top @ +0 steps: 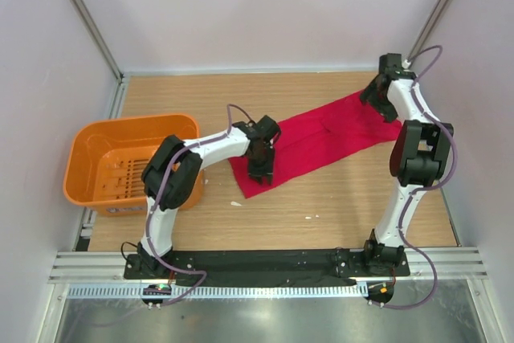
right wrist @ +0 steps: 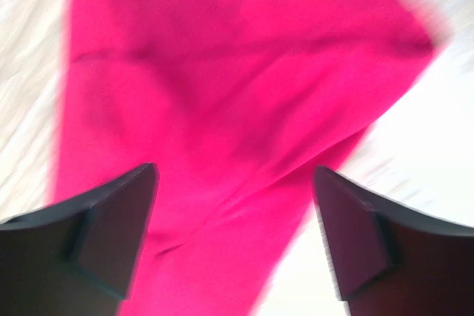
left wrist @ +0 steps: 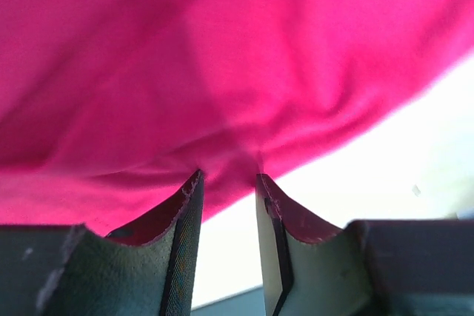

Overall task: Fold and stack the t-shirts
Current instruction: Fold the tshirt

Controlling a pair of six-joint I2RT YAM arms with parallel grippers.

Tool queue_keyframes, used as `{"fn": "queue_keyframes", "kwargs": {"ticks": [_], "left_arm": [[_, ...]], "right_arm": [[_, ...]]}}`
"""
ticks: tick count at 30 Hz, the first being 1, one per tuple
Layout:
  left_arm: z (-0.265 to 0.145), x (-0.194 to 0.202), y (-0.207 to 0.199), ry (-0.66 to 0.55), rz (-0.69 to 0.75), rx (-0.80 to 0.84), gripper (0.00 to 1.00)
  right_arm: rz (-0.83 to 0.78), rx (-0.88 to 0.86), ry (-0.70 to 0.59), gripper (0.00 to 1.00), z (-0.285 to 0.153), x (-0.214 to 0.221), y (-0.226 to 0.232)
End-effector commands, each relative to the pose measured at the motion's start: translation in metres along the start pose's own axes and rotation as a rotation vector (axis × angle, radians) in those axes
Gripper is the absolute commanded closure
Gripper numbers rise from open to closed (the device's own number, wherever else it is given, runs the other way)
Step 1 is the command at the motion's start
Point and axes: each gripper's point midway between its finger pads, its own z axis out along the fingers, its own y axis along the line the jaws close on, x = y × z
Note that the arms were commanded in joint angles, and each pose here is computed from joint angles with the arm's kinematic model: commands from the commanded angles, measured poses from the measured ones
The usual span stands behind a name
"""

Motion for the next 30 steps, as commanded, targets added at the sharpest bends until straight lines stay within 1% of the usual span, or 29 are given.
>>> {"fn": "queue_keyframes", "kwargs": {"ticks": [1, 2, 3, 4, 5, 7, 8, 9, 11, 12, 13, 18, 20, 21, 23, 24, 26, 27, 28, 29, 30], "left_arm": [[0.002, 0.037, -0.046, 0.1, 0.002, 0.142, 0.65], [0.0, 0.049, -0.058, 0.115, 0.034, 0.169, 0.65], [-0.002, 0.054, -0.067, 0.114, 0.054, 0.199, 0.64], [-0.001, 0.074, -0.074, 0.158, 0.078, 0.226, 0.64], [-0.001, 0.079, -0.078, 0.158, 0.094, 0.239, 0.64], [-0.009, 0.083, -0.082, 0.127, 0.113, 0.254, 0.64], [-0.006, 0.086, -0.079, 0.115, 0.097, 0.268, 0.63], [-0.012, 0.086, -0.08, 0.098, 0.096, 0.282, 0.63], [-0.033, 0.076, -0.085, 0.019, 0.113, 0.309, 0.62], [-0.041, 0.073, -0.086, -0.013, 0.121, 0.318, 0.62], [-0.06, 0.067, -0.092, -0.063, 0.139, 0.348, 0.61], [-0.114, 0.04, -0.102, -0.236, 0.185, 0.383, 0.55], [-0.127, 0.035, -0.1, -0.265, 0.179, 0.381, 0.55], [-0.13, 0.032, -0.098, -0.276, 0.174, 0.371, 0.55], [-0.135, 0.026, -0.089, -0.287, 0.159, 0.344, 0.55], [-0.136, 0.023, -0.084, -0.299, 0.155, 0.323, 0.55], [-0.137, 0.018, -0.067, -0.304, 0.142, 0.261, 0.55], [-0.138, 0.014, -0.062, -0.312, 0.14, 0.238, 0.55], [-0.138, 0.006, -0.054, -0.329, 0.131, 0.206, 0.55], [-0.144, 0.002, -0.05, -0.339, 0.149, 0.182, 0.52], [-0.139, -0.002, -0.046, -0.335, 0.157, 0.152, 0.51]], "right_arm": [[0.094, -0.068, -0.007, 0.01, -0.029, 0.007, 0.042], [0.079, -0.071, 0.007, 0.0, -0.03, 0.015, 0.05], [0.069, -0.053, 0.02, 0.0, -0.021, 0.023, 0.053], [0.063, -0.033, 0.0, 0.0, -0.02, 0.021, 0.054], [0.049, -0.019, -0.003, 0.0, -0.016, 0.024, 0.055], [0.042, 0.014, -0.001, 0.0, -0.006, 0.028, 0.05], [0.04, 0.027, -0.005, 0.0, -0.003, 0.029, 0.047], [0.035, 0.043, -0.012, 0.0, -0.002, 0.029, 0.044], [0.01, 0.063, -0.04, 0.0, -0.001, 0.028, 0.035], [-0.007, 0.075, -0.034, 0.0, 0.002, 0.034, 0.029], [-0.019, 0.073, -0.043, 0.0, 0.002, 0.034, 0.028], [-0.132, 0.02, -0.031, 0.0, 0.021, 0.039, 0.038], [-0.16, -0.01, -0.052, 0.0, 0.031, 0.036, 0.047], [-0.204, -0.013, -0.032, 0.0, 0.043, 0.043, 0.048], [-0.237, -0.055, -0.028, 0.0, 0.049, 0.04, 0.061], [-0.31, -0.082, -0.011, 0.0, 0.056, 0.052, 0.076], [-0.353, -0.119, 0.003, 0.0, 0.065, 0.059, 0.09], [-0.382, -0.127, 0.021, 0.0, 0.076, 0.067, 0.094], [-0.403, -0.16, 0.008, 0.0, 0.078, 0.065, 0.105], [-0.424, -0.197, 0.022, 0.0, 0.078, 0.072, 0.117], [-0.437, -0.222, 0.03, 0.0, 0.08, 0.076, 0.126]]}}
